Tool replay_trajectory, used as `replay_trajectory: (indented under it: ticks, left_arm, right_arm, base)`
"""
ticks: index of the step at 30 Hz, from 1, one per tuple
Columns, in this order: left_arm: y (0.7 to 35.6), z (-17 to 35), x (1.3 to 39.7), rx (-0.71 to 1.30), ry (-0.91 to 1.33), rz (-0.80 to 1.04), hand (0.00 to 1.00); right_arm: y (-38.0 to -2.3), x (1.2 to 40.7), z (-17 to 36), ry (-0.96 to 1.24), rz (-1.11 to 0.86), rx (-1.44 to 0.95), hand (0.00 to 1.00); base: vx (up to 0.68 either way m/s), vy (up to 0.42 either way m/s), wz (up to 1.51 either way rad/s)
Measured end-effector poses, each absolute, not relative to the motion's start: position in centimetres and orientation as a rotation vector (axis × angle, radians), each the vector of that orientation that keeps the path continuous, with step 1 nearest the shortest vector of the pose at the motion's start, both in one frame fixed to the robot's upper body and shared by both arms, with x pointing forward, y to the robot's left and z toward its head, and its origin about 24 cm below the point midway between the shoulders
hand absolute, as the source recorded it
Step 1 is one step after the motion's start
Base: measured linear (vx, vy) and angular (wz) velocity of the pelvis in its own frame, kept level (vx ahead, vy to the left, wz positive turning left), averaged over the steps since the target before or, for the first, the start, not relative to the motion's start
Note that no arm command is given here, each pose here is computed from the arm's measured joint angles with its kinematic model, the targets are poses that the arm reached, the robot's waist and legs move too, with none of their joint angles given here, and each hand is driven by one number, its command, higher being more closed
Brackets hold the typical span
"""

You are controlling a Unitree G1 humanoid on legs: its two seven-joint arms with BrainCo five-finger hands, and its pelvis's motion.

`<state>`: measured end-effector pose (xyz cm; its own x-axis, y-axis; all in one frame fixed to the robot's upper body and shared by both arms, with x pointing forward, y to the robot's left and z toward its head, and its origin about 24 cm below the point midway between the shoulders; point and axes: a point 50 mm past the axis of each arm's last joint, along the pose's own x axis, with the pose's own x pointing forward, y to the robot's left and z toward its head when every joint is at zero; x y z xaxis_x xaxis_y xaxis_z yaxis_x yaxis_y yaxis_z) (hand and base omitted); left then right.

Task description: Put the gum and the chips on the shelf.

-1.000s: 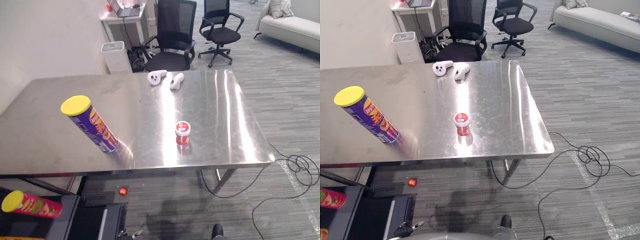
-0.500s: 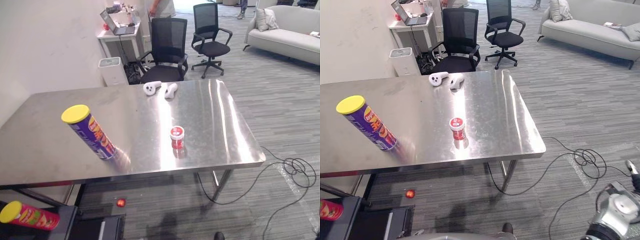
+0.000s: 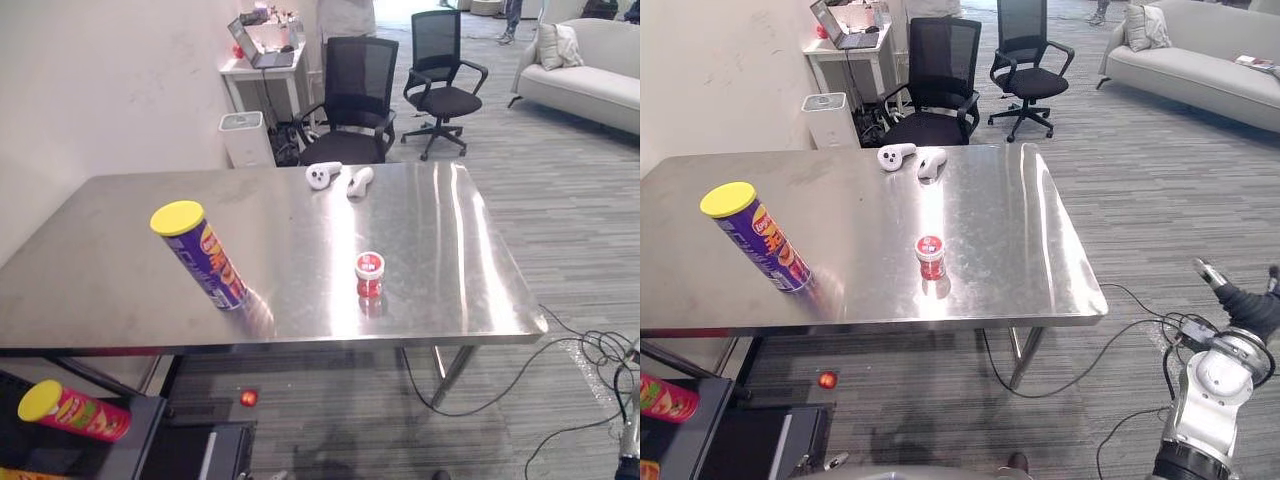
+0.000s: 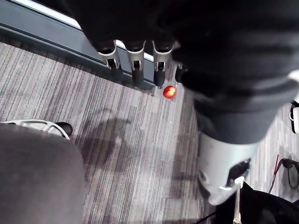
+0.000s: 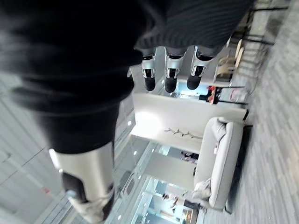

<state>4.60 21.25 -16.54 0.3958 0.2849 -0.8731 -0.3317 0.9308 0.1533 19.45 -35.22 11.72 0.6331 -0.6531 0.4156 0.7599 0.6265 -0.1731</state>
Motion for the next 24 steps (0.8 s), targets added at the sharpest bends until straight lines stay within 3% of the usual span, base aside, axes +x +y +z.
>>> replay_trajectory:
  ticks: [13,24]
  left_arm:
    - [21.9,-16.4,4.5,-0.009,1.101,0.351,0.00]
    - [22.0,-16.4,4.6,0.016,1.103,0.328,0.00]
  right_arm:
    - [-28.2,22.7,10.3,-0.316,-0.313,-0.308,0.00]
    - [-25.9,23.7,9.2,-0.280,-0.193,-0.296,0.00]
  base:
    - [-0.01,-0.014,0.03]
    - [-0.01,-0.020,0.11]
